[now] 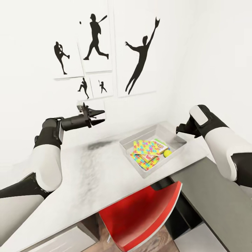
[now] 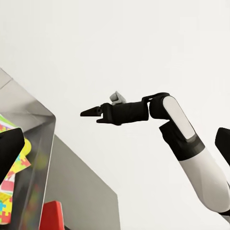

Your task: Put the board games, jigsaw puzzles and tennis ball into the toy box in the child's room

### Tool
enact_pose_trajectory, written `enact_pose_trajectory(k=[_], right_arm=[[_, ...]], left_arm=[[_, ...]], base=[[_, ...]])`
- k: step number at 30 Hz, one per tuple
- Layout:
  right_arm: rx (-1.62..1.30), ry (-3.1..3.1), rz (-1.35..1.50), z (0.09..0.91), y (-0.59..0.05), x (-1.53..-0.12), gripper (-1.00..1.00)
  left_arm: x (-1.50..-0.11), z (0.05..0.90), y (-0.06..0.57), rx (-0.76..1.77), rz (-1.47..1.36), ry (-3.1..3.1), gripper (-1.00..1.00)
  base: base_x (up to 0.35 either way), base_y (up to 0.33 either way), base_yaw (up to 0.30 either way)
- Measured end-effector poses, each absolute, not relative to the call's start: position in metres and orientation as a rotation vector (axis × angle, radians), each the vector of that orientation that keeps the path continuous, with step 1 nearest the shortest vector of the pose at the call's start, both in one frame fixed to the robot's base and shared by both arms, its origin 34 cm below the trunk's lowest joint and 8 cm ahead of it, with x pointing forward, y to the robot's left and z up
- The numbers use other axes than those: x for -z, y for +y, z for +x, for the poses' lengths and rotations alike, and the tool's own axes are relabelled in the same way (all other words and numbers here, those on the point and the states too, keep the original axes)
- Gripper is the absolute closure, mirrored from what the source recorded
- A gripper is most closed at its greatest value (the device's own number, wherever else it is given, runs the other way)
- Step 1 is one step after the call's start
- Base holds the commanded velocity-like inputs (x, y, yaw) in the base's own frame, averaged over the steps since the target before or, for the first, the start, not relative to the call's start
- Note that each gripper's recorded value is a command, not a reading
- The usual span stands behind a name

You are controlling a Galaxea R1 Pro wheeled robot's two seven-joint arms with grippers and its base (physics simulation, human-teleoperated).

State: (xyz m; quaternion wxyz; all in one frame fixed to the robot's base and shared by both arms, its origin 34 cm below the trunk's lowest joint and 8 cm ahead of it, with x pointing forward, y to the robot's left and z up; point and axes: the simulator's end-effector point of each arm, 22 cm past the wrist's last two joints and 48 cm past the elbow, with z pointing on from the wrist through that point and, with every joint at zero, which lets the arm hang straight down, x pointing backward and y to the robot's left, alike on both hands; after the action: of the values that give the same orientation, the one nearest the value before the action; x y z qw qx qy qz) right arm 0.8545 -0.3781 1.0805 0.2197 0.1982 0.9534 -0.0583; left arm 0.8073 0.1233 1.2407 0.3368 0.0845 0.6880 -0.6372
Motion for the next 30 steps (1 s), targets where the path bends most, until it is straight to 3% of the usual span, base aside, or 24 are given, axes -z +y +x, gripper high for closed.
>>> enact_pose_trajectory(k=[11,30], right_arm=[[0.135,2.621,0.562,0.852,-0.377,-1.092,-1.0],[0.115,2.592,0.57,0.85,-0.377,-1.113,-1.0]], left_arm=[[-1.253,0.803,0.123,1.654,0.235,1.781,-1.0],[-1.271,0.796,0.123,1.643,0.257,1.763,-1.0]], base=[[-0.095,0.0,-0.003],[-0.006,0.0,-0.044]])
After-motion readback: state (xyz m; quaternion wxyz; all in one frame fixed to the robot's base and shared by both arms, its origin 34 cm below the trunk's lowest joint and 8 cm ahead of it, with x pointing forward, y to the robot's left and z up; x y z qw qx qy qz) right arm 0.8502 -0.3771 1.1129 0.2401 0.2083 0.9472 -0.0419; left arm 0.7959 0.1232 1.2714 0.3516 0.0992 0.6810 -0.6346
